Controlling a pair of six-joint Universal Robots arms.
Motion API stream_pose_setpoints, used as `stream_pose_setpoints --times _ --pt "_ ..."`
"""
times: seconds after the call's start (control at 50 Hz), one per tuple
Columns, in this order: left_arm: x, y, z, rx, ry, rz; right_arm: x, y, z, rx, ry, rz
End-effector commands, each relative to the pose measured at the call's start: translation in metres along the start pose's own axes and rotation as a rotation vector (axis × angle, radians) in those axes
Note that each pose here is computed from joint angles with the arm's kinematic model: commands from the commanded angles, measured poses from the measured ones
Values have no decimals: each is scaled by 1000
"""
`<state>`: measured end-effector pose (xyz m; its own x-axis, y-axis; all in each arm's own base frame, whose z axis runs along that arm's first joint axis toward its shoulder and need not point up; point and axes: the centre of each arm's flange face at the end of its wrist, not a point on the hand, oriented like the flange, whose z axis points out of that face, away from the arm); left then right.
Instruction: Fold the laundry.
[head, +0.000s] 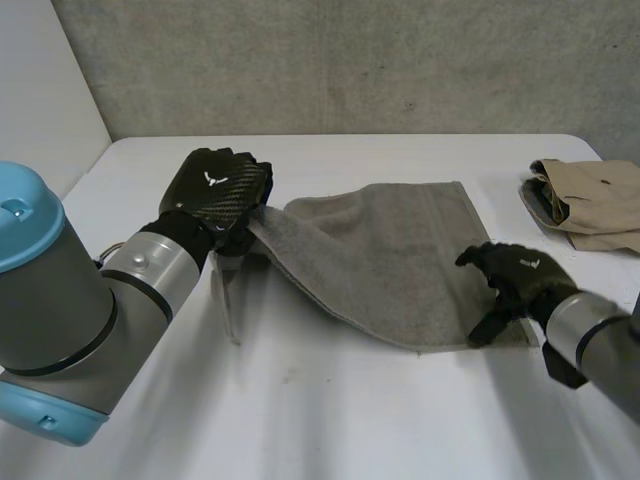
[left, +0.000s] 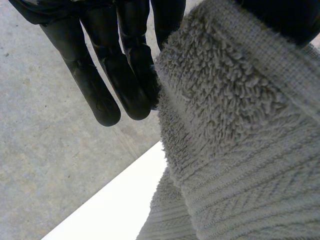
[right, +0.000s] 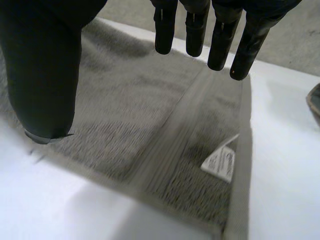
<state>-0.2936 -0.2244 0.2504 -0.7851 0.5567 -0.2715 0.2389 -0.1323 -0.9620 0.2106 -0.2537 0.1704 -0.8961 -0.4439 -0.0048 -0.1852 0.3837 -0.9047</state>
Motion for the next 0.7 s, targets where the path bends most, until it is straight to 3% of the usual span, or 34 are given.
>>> stream_pose_setpoints --times 0.02,0.16,0.24,0.4,0.7 --pt "0 -1 0 2 0 1 -2 17 1 -6 -4 -47" --pt "0 -23 -2 46 5 -2 -22 15 -1 30 -48 -12" --pt "3 -36 -4 57 22 -33 -53 12 -7 62 -116 111" --pt "4 -49 -4 67 32 -98 -95 26 -4 25 -226 197" --pt "8 -60 -15 82 49 -128 -80 36 50 129 26 198"
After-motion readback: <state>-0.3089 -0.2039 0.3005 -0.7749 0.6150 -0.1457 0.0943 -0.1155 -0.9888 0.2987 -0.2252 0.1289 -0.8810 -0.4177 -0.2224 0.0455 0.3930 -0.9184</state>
